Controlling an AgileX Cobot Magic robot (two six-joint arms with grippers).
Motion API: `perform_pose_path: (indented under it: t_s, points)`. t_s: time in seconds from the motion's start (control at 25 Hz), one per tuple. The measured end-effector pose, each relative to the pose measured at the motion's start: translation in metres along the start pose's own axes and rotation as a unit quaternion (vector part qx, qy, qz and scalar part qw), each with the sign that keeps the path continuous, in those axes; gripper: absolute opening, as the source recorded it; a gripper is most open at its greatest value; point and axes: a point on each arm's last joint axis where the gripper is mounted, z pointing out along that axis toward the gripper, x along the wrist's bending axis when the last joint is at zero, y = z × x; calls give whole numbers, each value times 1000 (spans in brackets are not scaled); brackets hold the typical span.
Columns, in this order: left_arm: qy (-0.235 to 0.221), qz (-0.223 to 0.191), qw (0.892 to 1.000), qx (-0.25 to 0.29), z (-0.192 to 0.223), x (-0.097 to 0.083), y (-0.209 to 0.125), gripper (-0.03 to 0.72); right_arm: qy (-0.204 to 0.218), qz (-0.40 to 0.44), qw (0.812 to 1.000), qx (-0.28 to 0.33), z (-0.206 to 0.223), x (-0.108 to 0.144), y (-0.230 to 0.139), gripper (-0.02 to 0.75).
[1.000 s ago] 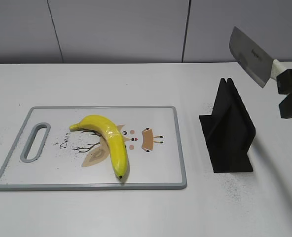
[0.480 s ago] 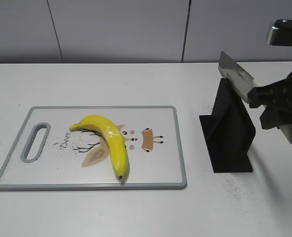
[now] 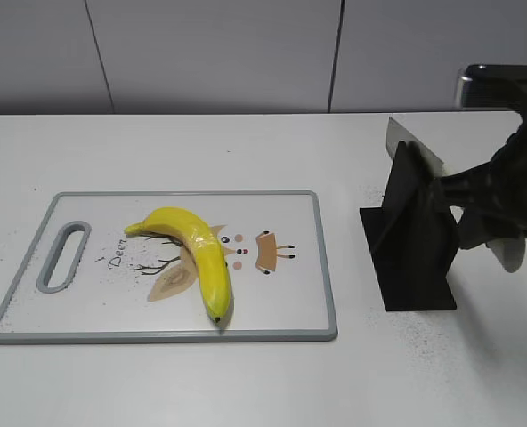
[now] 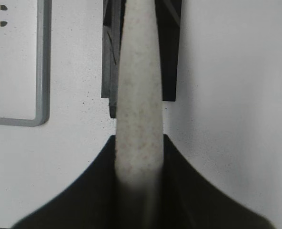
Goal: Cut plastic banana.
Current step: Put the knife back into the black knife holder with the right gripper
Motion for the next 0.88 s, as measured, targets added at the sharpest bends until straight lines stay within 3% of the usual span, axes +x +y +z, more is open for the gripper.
perform_pose_path:
  t_s: [0.16,0.24,0.28,0.44,0.48,0.64,0.88]
  points:
    - [0,0,1000,0,0,0,0,585,-2,2,1000,16,12,2,1,162]
    - [0,0,1000,0,0,0,0,585,-1,2,1000,20,14,3,1,204]
    - [0,0,1000,0,0,0,0,585,-1,-2,1000,20,14,3,1,255]
    - [0,0,1000,0,0,0,0,585,-1,-10,1000,21,14,3,1,576]
    - [0,0,1000,0,0,0,0,585,0,-11,1000,20,14,3,1,622]
    - [0,0,1000,0,0,0,0,585,13,-12,1000,-11,-4,1,1,648]
    - [0,0,1000,0,0,0,0,585,53,-71,987,-134,-74,-8,-12,647]
